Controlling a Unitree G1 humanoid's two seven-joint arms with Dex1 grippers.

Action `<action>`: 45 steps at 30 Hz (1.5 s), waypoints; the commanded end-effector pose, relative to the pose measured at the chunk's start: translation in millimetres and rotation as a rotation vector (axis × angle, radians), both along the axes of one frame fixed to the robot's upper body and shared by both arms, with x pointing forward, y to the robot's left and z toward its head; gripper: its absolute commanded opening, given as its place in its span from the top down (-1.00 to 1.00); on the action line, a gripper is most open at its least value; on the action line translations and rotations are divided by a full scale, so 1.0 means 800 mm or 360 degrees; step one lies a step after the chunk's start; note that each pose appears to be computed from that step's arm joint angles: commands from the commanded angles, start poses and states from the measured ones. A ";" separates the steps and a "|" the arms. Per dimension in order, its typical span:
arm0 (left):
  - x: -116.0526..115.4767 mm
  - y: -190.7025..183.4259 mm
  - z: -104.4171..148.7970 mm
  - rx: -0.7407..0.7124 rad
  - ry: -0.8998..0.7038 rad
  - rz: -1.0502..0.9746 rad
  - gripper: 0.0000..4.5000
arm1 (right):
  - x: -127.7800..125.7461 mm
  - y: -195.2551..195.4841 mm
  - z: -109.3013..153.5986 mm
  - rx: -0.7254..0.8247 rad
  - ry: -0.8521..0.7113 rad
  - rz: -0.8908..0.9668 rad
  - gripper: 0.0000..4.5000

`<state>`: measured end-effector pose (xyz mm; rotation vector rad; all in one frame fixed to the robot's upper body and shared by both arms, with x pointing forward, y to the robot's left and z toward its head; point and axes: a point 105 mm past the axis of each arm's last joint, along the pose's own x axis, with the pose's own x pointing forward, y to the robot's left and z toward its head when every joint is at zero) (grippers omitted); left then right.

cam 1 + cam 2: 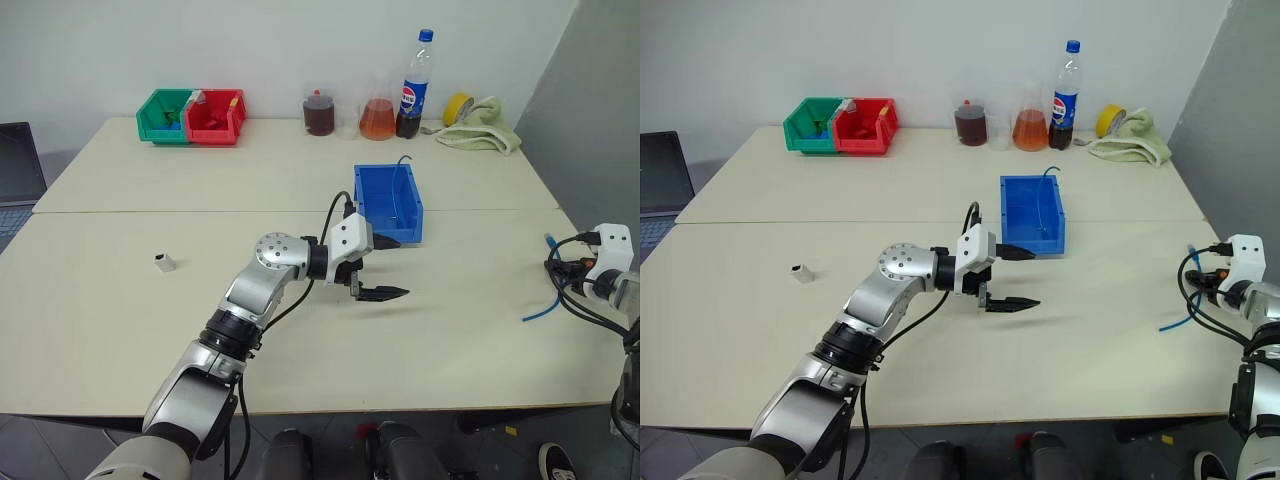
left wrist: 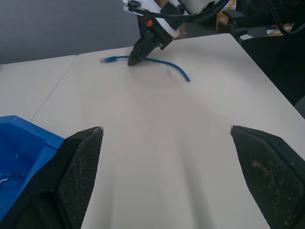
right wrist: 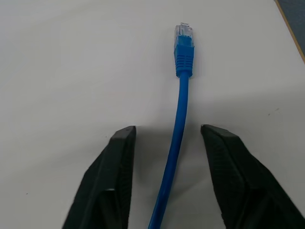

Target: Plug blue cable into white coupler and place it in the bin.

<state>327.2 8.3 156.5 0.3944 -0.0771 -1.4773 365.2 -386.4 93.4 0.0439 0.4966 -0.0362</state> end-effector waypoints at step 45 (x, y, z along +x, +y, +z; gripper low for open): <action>-0.218 0.232 -0.087 -0.0229 0.0320 0.2088 -1.00 | -0.011 0.503 0.048 -0.0115 -0.0417 0.2461 0.99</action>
